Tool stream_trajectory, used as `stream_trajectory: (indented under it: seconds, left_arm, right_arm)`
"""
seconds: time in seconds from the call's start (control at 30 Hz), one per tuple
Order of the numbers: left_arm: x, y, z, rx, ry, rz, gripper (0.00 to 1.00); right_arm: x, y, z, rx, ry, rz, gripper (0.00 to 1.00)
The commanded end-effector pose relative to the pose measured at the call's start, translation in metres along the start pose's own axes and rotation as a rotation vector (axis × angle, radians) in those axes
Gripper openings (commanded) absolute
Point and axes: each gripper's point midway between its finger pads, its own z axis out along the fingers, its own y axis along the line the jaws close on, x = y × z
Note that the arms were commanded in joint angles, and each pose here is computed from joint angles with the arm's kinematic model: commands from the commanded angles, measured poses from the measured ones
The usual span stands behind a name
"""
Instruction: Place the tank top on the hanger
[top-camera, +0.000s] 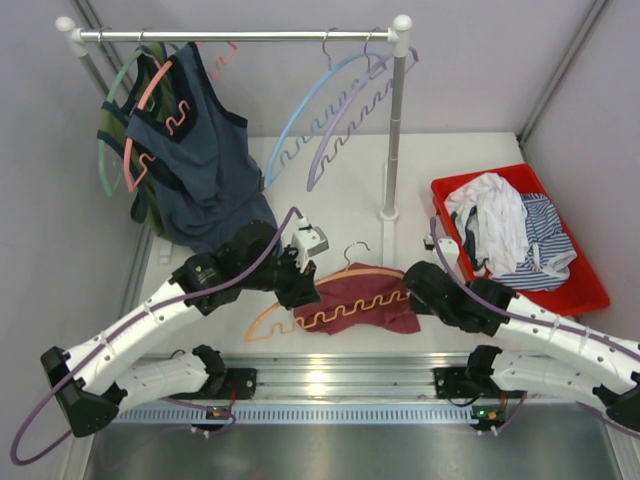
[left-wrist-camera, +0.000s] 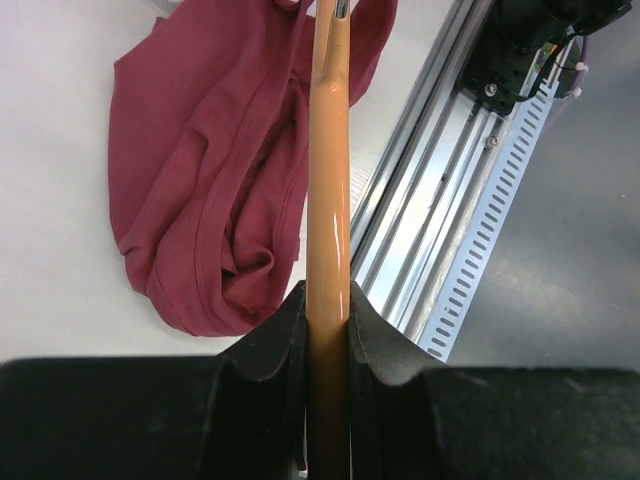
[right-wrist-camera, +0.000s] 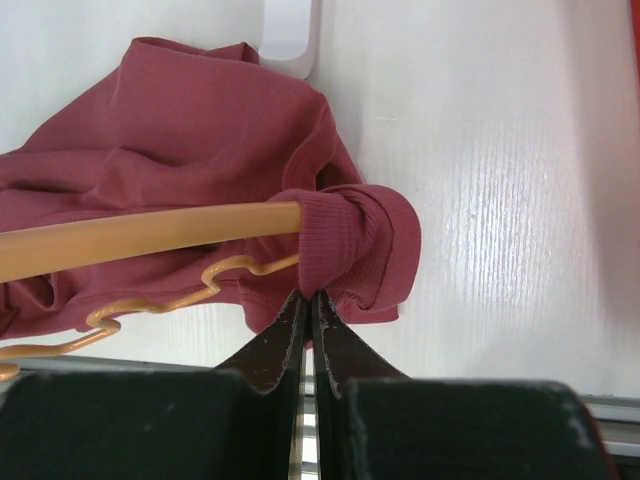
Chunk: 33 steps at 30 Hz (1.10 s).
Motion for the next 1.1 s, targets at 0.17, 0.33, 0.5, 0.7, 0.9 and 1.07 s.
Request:
stream_trajectory:
  seconds: [0.17, 0.33, 0.5, 0.7, 0.9, 1.07]
  left_arm:
    - [-0.024, -0.011, 0.023, 0.033, -0.129, 0.168, 0.0]
    - [-0.022, -0.009, 0.036, -0.012, -0.19, 0.232, 0.0]
    - [-0.039, -0.005, 0.044, -0.026, -0.275, 0.249, 0.0]
    - [-0.053, -0.002, 0.059, -0.03, -0.317, 0.29, 0.0]
    - [-0.064, -0.006, 0.074, 0.012, -0.335, 0.32, 0.0]
    - [-0.062, -0.003, 0.092, 0.021, -0.331, 0.299, 0.0]
  right_arm:
    - [-0.033, 0.028, -0.024, -0.096, -0.055, -0.004, 0.0]
    - [-0.046, 0.039, -0.03, -0.122, -0.072, -0.022, 0.0]
    - [-0.046, 0.05, -0.033, -0.175, -0.061, -0.033, 0.0]
    - [-0.044, 0.051, -0.037, -0.2, -0.054, -0.04, 0.0]
    - [-0.055, 0.05, -0.045, -0.199, -0.084, -0.044, 0.0]
    - [-0.065, 0.044, -0.046, -0.183, -0.139, -0.047, 0.01]
